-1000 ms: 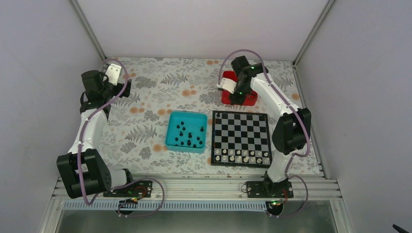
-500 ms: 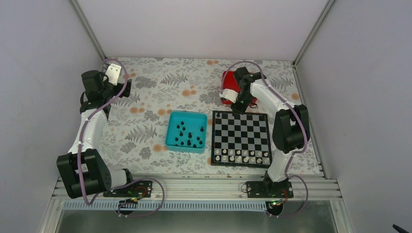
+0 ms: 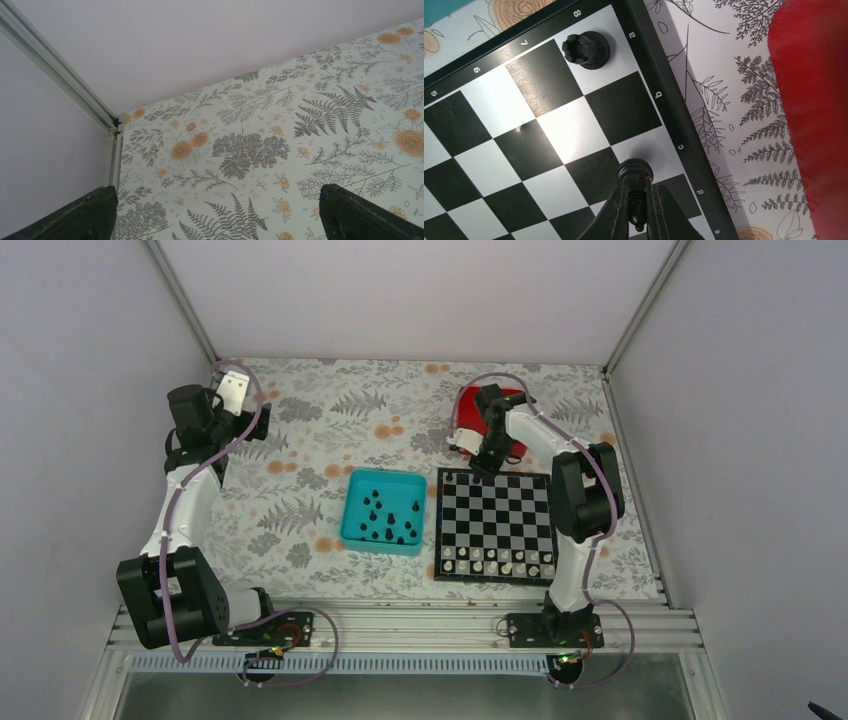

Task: Set up the chess pieces on the board
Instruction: Place the chess piece on the chessboard.

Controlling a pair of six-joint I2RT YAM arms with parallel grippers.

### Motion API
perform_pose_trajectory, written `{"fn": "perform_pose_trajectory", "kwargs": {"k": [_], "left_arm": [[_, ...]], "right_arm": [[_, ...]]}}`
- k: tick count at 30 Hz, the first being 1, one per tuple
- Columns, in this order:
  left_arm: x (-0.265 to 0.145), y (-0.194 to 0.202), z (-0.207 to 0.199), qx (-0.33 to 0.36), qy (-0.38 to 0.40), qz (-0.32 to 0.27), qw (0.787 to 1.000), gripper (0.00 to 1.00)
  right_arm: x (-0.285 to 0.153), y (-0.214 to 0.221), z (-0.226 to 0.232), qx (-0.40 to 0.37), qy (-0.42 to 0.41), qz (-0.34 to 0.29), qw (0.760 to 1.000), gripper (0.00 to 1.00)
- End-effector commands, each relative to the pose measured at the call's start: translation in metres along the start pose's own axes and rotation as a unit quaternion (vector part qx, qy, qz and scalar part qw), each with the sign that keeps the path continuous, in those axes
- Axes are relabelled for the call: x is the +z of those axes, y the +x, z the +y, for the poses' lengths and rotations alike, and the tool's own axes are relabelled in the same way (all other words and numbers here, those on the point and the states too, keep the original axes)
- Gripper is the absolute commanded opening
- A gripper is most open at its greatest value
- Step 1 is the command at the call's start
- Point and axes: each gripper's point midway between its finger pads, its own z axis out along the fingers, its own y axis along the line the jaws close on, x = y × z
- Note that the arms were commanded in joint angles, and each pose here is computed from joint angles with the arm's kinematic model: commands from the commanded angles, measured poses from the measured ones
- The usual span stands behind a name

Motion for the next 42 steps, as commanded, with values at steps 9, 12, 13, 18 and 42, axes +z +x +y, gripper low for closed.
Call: {"fn": "perform_pose_trajectory", "kwargs": {"k": [9, 12, 13, 18, 42], "left_arm": [[-0.003, -0.007, 0.002, -0.001, 0.005, -0.012, 1.0, 1.0], [-0.003, -0.007, 0.001, -0.001, 0.006, -0.012, 1.0, 1.0], [-0.003, -0.007, 0.001, -0.001, 0.006, -0.012, 1.0, 1.0], [-0.003, -0.006, 0.001, -0.001, 0.006, -0.012, 1.0, 1.0], [-0.006, -0.007, 0.003, -0.001, 0.004, -0.013, 1.0, 1.0]], "right_arm": [[0.008, -0.007, -0.01, 0.004, 0.001, -0.01, 1.0, 0.09], [0.009, -0.007, -0.011, 0.004, 0.002, -0.008, 1.0, 0.1], [0.009, -0.007, -0.011, 0.005, 0.0, -0.006, 1.0, 0.1], [0.011, -0.005, -0.013, 0.004, 0.006, -0.002, 1.0, 0.12], [-0.064, -0.109, 0.097, -0.153, 0.031, -0.053, 0.986, 0.43]]}}
